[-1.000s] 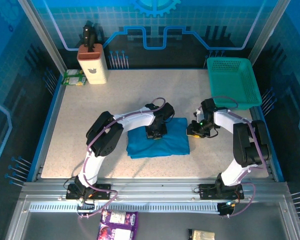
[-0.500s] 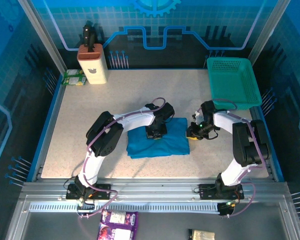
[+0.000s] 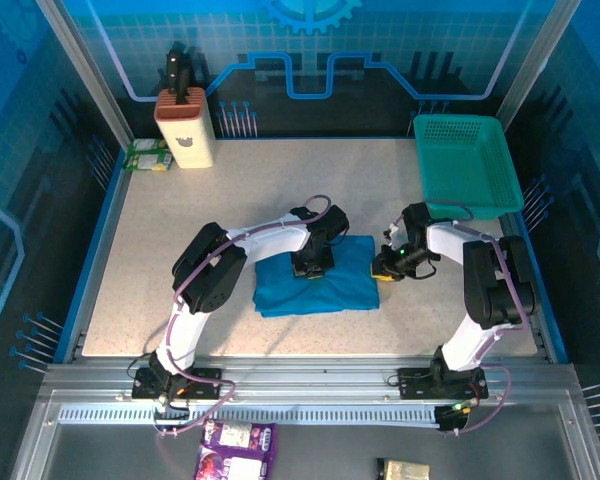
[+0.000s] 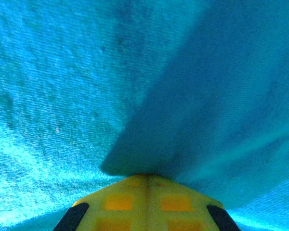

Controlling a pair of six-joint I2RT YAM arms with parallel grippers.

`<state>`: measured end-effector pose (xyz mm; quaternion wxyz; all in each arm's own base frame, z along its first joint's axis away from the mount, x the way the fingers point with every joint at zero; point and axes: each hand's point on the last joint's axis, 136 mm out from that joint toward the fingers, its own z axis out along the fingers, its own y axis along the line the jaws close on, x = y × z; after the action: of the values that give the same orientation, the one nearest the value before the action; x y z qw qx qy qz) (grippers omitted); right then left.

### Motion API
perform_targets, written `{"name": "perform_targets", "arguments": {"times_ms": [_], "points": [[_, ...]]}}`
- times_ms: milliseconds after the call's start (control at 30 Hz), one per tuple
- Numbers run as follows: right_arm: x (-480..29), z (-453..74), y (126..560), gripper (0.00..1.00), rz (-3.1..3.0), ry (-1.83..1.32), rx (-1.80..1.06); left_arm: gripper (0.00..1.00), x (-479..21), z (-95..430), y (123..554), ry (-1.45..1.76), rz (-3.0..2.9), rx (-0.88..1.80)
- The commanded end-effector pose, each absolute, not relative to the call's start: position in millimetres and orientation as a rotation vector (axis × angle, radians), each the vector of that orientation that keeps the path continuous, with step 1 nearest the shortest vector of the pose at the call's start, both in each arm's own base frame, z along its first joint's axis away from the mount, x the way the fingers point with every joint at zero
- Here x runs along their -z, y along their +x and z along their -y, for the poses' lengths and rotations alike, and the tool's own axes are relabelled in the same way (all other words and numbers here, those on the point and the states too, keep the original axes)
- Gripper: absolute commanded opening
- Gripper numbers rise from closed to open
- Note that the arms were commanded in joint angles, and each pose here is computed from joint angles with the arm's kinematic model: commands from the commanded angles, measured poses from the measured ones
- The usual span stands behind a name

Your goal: Fold the inside-out t-shirt

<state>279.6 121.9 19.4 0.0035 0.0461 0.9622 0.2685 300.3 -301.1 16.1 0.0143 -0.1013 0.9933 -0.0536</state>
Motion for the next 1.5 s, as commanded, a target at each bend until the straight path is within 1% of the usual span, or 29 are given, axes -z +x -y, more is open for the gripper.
{"name": "perform_targets", "arguments": {"times_ms": [0, 133, 333, 533, 633, 767, 867, 1000, 1100, 1167, 1267, 1367, 1467], "points": [[-24.7, -123.6, 282.1, 0.23, -3.004, 0.146, -0.914, 0.0, 16.7, 285.5, 277.1, -0.298, -3.203, 0.046], [-24.8, -123.4, 283.5, 0.24, -3.001, 0.148, -0.921, 0.0, 16.4, 286.0, 277.2, -0.298, -3.202, 0.052], [-25.0, -123.5, 285.0, 0.2, -2.995, 0.15, -0.934, 0.0, 15.8, 286.7, 277.9, -0.294, -3.199, 0.056], [-26.0, -121.6, 286.3, 0.08, -2.986, 0.151, -0.928, 0.0, 10.2, 287.8, 280.1, -0.29, -3.181, 0.076], [-27.5, -116.4, 286.6, 0.01, -2.984, 0.152, -0.881, 0.0, -8.1, 289.3, 285.6, -0.297, -3.126, 0.132], [-29.0, -111.0, 287.0, 0.0, -2.983, 0.159, -0.833, 0.0, -31.4, 289.6, 292.0, -0.287, -3.082, 0.17], [-34.8, -115.1, 286.2, 0.18, -2.971, 0.169, -0.874, 0.0, -33.6, 291.8, 292.0, -0.28, -3.09, 0.179], [-43.4, -121.9, 285.4, 0.3, -2.938, 0.155, -0.931, 0.0, -21.3, 294.1, 288.7, -0.284, -3.125, 0.175], [-39.7, -126.5, 283.7, 0.4, -2.956, 0.149, -0.976, 0.0, -13.2, 294.0, 286.2, -0.29, -3.143, 0.165], [-34.9, -128.3, 283.8, 0.42, -2.973, 0.152, -0.982, 0.0, -12.1, 294.6, 285.4, -0.286, -3.148, 0.165], [-28.6, -129.5, 283.5, 0.43, -2.998, 0.167, -0.99, 0.0, -11.5, 292.9, 285.5, -0.287, -3.147, 0.154], [-28.7, -131.1, 284.5, 0.42, -3.001, 0.166, -1.008, 0.0, -10.0, 291.7, 285.4, -0.286, -3.149, 0.143], [-28.5, -131.5, 284.3, 0.4, -3.006, 0.171, -1.012, 0.0, -7.8, 292.2, 284.7, -0.288, -3.155, 0.143]]}}
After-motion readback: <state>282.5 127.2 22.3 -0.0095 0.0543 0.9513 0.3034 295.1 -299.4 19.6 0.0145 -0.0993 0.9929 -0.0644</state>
